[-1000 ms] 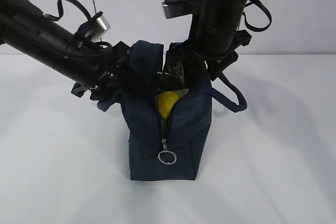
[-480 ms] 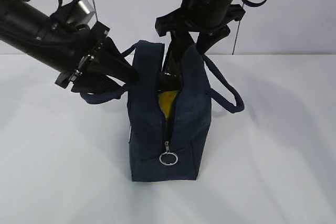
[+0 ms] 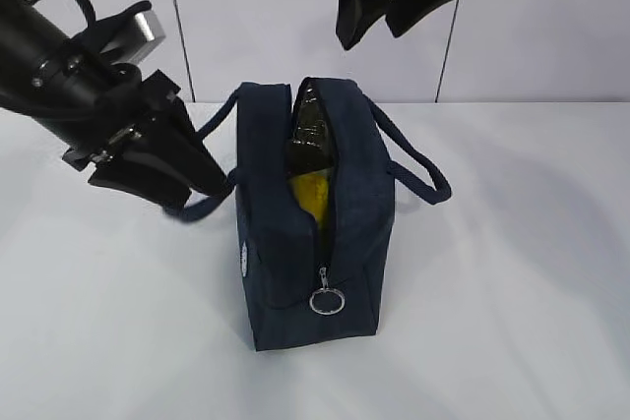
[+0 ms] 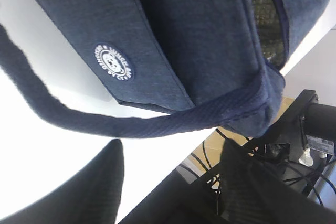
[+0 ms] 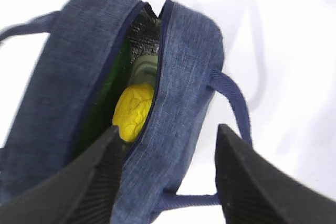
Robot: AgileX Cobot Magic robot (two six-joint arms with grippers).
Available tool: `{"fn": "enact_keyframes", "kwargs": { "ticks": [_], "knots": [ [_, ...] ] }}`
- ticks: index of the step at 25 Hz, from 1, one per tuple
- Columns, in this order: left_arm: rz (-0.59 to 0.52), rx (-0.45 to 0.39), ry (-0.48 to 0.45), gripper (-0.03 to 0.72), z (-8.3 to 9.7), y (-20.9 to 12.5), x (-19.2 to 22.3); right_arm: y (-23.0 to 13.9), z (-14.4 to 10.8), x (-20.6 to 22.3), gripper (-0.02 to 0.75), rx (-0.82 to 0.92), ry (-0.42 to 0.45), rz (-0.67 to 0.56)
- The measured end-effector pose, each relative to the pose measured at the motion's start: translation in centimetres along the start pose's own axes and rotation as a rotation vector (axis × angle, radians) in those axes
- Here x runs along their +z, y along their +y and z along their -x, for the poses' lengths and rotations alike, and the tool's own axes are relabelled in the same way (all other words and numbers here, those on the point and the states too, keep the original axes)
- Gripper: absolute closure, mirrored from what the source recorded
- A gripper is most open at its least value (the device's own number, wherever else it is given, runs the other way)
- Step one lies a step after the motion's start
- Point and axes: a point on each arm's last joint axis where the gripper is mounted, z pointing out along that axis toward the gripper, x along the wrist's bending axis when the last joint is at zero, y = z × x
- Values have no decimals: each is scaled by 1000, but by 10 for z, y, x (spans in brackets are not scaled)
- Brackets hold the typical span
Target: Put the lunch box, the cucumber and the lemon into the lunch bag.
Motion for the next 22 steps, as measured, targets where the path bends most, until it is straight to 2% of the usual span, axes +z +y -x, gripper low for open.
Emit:
{"fn": "enact_keyframes", "kwargs": {
  "ticks": [4,11,17,20,22],
  "knots": [
    [-25,-15,37,269,-5,-2,-1,-2,-1,-26,330,-30,2,52],
    [-26,-31,43,269,-7,-3,-3,-8,-3,-61,330,-60,27,124],
    [-1,-4,60,291,2,-7,-15,-15,-6,-92,330,-64,57,187],
    [-2,8,132,337,5,-12,-25,-27,-9,-106,361,-69,84,200],
    [-13,15,214,353,5,-18,-31,-39,-9,-112,394,-74,94,194]
  ]
}}
